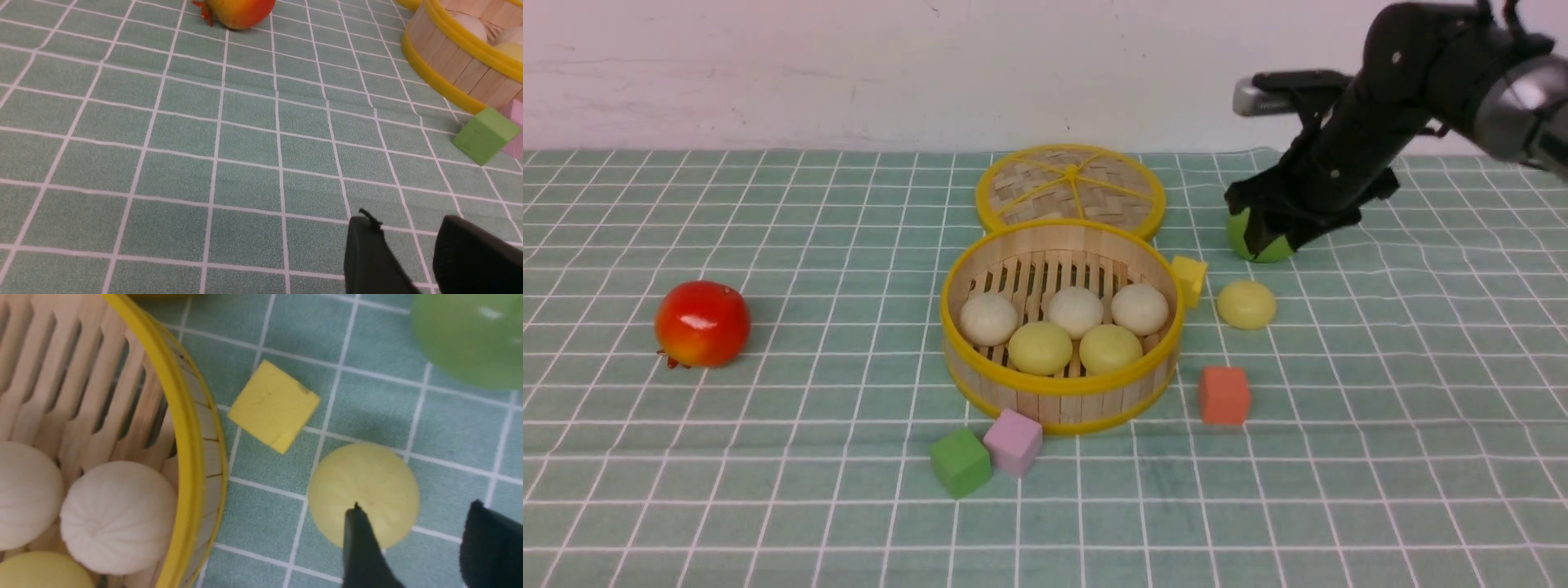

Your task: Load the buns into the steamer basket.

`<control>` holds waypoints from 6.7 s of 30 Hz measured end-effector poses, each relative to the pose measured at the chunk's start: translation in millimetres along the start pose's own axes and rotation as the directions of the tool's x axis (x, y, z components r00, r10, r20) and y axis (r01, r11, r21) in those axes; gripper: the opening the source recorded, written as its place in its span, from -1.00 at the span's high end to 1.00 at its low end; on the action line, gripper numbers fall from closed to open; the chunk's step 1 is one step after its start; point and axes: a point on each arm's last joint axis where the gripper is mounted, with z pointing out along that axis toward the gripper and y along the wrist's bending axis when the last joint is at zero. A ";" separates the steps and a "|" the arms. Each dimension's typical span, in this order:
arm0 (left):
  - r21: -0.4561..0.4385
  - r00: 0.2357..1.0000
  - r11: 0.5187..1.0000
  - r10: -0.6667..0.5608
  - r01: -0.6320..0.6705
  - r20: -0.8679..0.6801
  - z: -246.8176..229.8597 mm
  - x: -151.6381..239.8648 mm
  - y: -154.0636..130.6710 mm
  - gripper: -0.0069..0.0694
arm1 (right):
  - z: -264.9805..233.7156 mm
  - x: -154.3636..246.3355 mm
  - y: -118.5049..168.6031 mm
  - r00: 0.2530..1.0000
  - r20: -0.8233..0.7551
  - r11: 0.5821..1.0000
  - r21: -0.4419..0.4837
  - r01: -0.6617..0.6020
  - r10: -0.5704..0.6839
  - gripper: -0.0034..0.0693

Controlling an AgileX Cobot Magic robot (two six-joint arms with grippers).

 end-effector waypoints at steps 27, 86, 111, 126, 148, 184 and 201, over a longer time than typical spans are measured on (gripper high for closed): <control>-0.001 1.000 1.000 0.002 -0.002 0.000 0.0 0.0 0.1 0.20 | 57.7 10.2 -9.9 0.996 -0.033 0.996 0.013 -0.086 0.087 0.37; -0.001 1.000 1.000 0.002 -0.002 0.000 0.0 0.0 0.1 0.20 | 38.8 -9.2 144.0 0.953 0.264 0.944 -0.251 0.214 -0.146 -0.36; -0.001 1.000 1.000 0.002 -0.002 0.000 0.0 0.0 0.1 0.20 | -252.0 114.6 55.8 0.922 0.381 0.993 -0.064 0.103 -0.071 0.96; -0.001 1.000 1.000 0.002 -0.002 0.000 0.0 0.0 0.1 0.20 | -309.0 241.0 54.1 0.967 0.237 0.988 -0.095 0.119 -0.093 0.95; -0.001 1.000 1.000 0.002 -0.002 0.000 0.0 0.0 0.1 0.20 | -252.4 369.2 3.6 0.700 0.672 0.951 0.308 0.031 -0.241 0.91; -0.001 1.000 1.000 0.002 -0.002 0.000 0.0 0.0 0.1 0.20 | -147.8 432.6 -15.6 0.692 0.719 0.967 0.215 -0.140 -0.060 0.81; -0.001 1.000 1.000 0.002 -0.002 0.000 0.0 0.0 0.1 0.20 | -147.8 432.6 -15.6 0.692 0.719 0.967 0.215 -0.140 -0.060 0.75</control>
